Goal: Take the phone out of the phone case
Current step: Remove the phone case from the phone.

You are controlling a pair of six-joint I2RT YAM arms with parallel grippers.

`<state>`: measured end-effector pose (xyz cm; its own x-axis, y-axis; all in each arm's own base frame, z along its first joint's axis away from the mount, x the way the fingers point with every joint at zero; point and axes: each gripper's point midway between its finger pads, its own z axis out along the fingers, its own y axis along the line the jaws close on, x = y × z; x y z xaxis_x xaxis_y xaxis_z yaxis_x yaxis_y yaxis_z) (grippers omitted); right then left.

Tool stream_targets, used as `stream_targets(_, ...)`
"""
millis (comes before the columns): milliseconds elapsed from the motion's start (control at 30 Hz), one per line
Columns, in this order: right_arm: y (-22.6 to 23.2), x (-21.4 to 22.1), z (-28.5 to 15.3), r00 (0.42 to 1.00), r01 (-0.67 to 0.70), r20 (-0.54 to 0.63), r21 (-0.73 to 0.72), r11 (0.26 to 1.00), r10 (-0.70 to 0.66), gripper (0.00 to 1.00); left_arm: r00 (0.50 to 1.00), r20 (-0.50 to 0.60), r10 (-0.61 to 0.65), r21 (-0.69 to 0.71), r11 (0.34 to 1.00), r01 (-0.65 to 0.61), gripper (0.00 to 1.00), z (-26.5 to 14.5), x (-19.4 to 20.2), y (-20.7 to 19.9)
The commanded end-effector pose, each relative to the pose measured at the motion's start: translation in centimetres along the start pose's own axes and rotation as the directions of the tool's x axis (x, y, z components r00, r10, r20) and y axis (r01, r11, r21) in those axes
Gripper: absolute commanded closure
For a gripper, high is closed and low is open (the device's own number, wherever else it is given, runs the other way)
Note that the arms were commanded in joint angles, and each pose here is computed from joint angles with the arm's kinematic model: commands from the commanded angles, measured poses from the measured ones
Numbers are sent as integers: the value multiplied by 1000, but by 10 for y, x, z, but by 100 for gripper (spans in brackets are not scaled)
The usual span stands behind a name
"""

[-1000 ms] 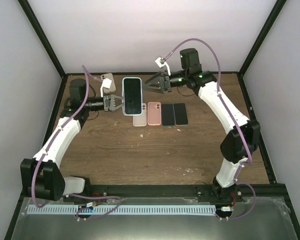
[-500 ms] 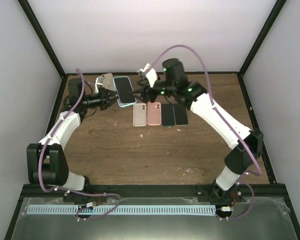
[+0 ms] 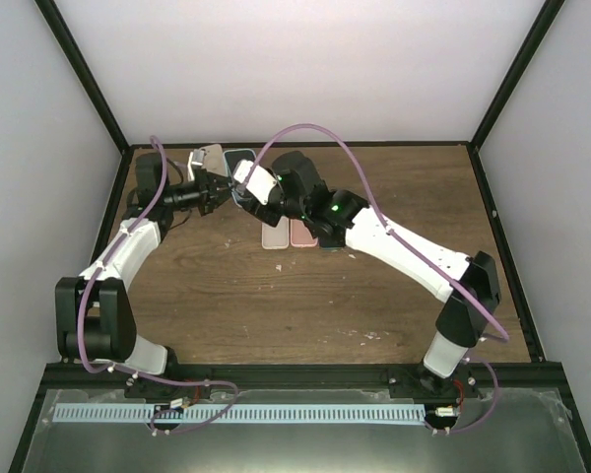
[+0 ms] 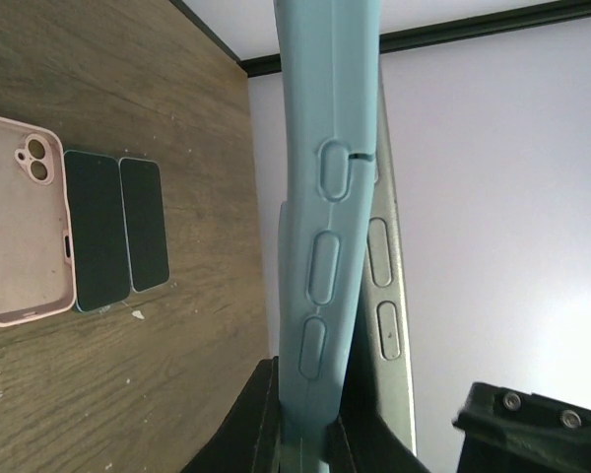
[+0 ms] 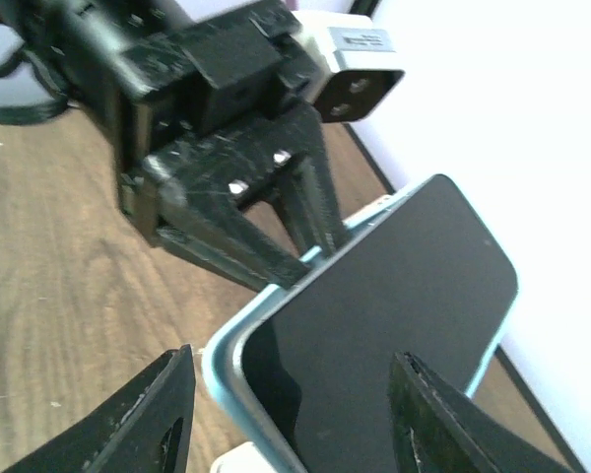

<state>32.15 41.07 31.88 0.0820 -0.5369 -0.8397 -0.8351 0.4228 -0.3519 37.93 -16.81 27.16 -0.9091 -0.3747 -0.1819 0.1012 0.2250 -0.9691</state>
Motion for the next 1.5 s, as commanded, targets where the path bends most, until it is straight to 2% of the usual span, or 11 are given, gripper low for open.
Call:
stream_targets(0,-16,5,12,997,72,-33,117,991,-68,49,999,1,43,43,998,-43,100,-2,-3,-13)
stream_targets(267,-21,16,20,984,174,-81,209,962,-161,50,999,6,35,45,998,-36,100,-2,-3,-11)
stream_targets(467,-32,18,22,950,311,-125,363,878,-285,56,999,4,34,50,998,-34,100,-1,-1,-10)
stream_targets(667,-38,13,21,915,399,-137,439,805,-378,59,1000,-5,28,52,998,-28,100,-1,3,-8)
stream_targets(800,-40,11,20,908,413,-136,452,791,-397,65,999,-21,32,60,998,-31,100,-1,6,-10)
stream_targets(867,-41,11,18,901,426,-142,463,777,-410,73,999,-28,35,58,998,-34,100,-1,8,-8)
stream_targets(1100,-43,-10,3,915,396,-113,448,801,-388,99,997,-22,68,5,998,-68,100,-1,9,3)
stream_targets(1467,-54,-55,-26,945,304,-26,440,845,-326,99,993,-2,119,-182,976,-117,100,-2,1,44)
